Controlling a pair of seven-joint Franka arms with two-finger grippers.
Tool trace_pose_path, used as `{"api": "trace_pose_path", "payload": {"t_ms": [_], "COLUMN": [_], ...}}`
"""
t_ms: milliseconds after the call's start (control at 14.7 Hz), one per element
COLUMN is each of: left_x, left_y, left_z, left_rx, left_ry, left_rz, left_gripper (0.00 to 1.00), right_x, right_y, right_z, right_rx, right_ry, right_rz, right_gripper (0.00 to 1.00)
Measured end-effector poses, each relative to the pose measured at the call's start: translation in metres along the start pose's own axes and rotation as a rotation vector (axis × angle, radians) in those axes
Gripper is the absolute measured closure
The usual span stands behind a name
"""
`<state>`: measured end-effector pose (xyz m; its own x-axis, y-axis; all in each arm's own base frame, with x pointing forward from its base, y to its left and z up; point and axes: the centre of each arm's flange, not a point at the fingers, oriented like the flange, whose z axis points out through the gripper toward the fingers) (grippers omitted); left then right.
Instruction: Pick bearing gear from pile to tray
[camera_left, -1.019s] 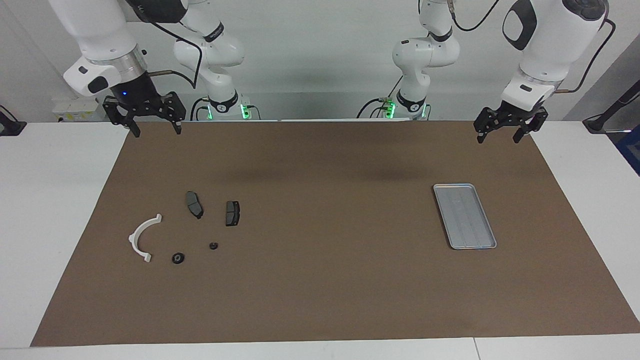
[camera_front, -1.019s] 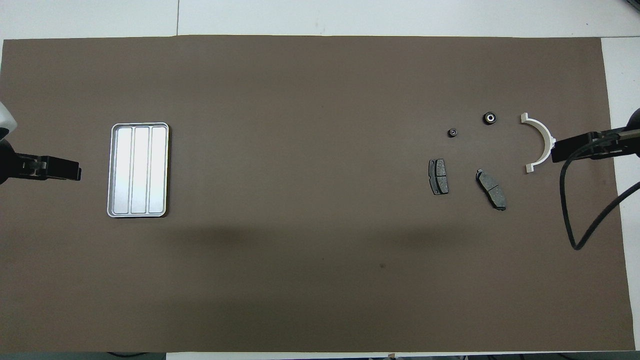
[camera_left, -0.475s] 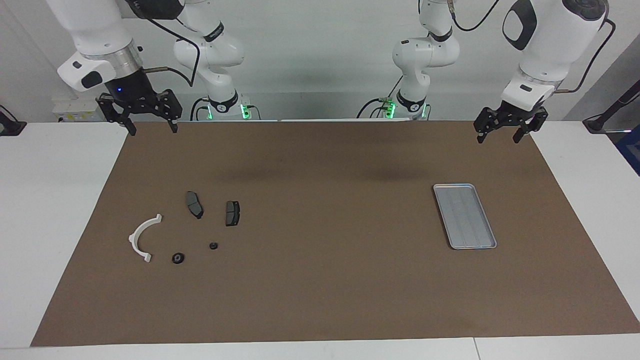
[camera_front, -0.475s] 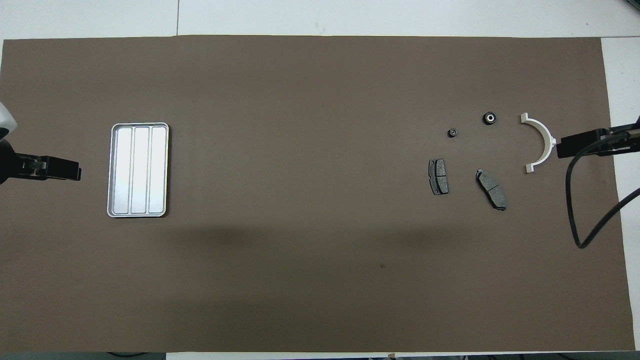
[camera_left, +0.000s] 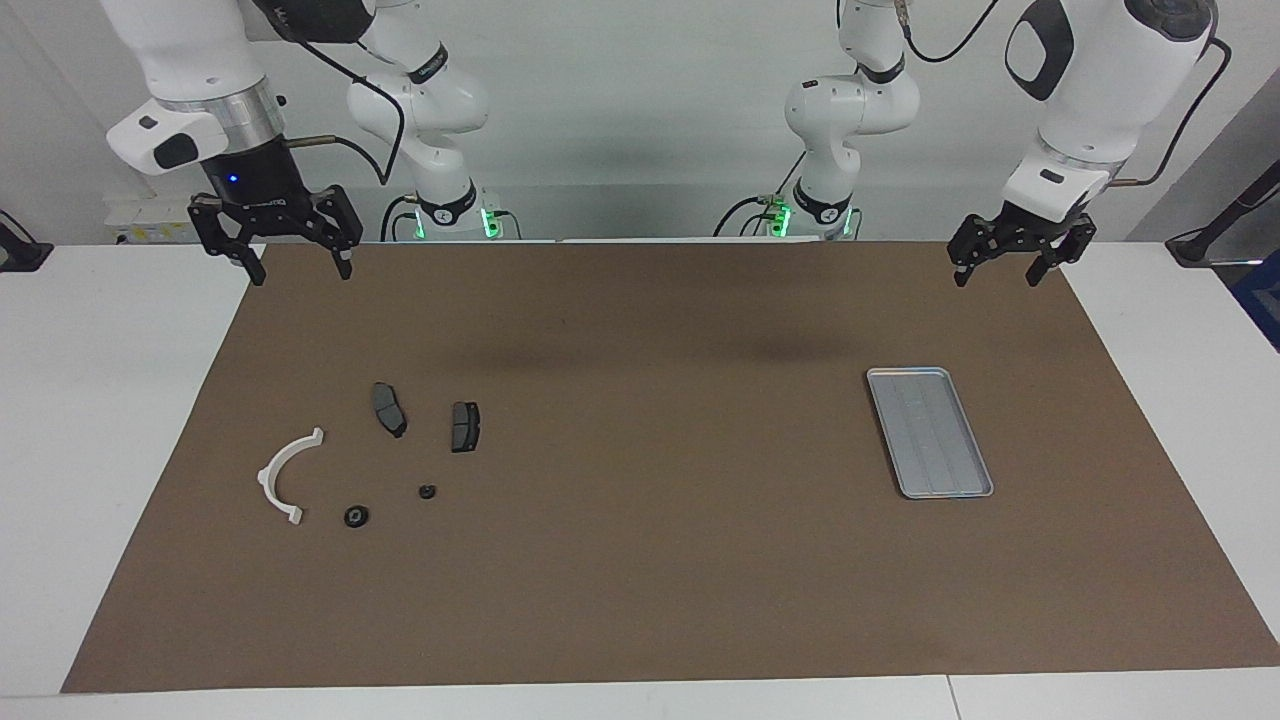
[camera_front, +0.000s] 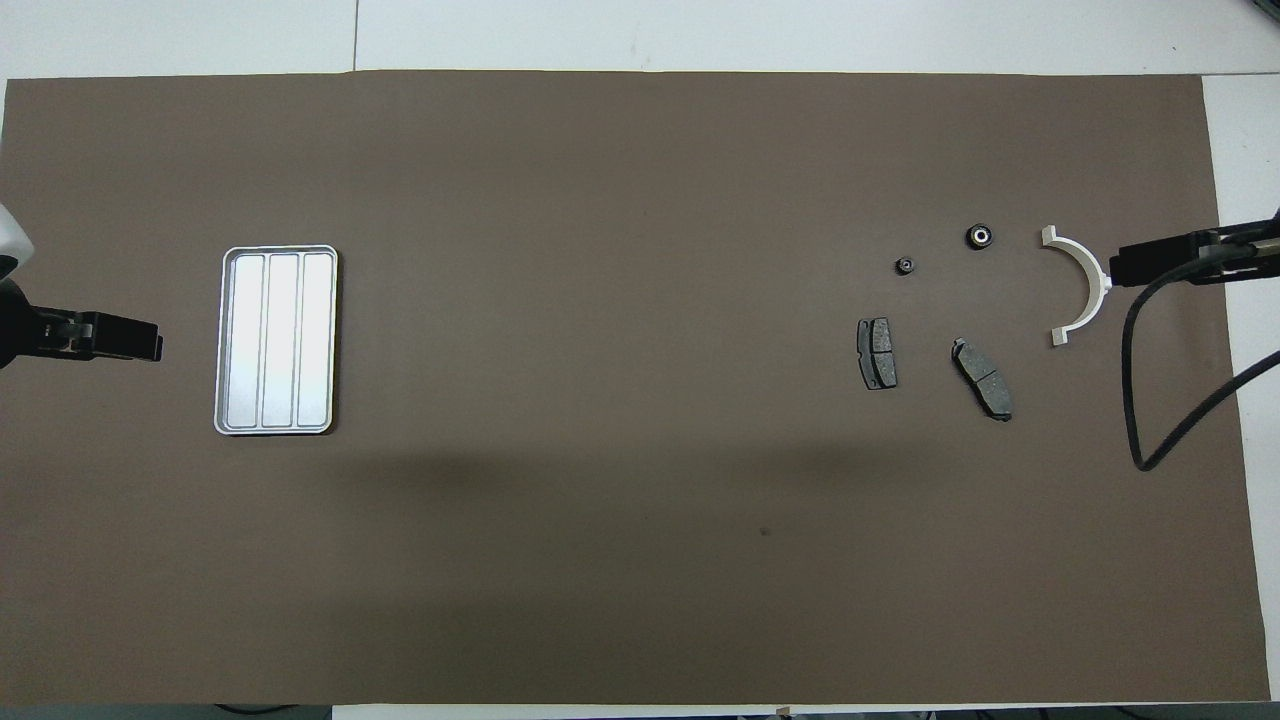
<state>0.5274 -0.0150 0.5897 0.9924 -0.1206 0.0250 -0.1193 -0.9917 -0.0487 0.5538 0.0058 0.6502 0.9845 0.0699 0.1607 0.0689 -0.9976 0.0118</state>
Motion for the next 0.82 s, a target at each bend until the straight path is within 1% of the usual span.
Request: {"api": "trace_pose_path", "payload": {"t_ms": [136,340,408,815], "left_x": [0.0,0.0,0.0,0.0], "left_y": [0.0,0.0,0.0,0.0], "left_z": [0.0,0.0,0.0,0.0], "left_rx": [0.0,0.0,0.0,0.0], "left_ry": [0.0,0.0,0.0,0.0], "left_rz": [0.0,0.0,0.0,0.0], "left_gripper": [0.0,0.0,0.0,0.0], "right_x": [0.004,0.014,0.015,0.018], "right_y": [0.0,-0.002,-0.004,-0.022], "right_z": [0.002,0.003,0.004,0.01], "right_rx": [-0.002,-0.005,-0.005,0.003], "right_ry": [0.031,0.102,0.112,0.107], "right_rz": [0.0,-0.004,-0.008,-0.038], "right_gripper": [0.0,0.0,0.0,0.0]}}
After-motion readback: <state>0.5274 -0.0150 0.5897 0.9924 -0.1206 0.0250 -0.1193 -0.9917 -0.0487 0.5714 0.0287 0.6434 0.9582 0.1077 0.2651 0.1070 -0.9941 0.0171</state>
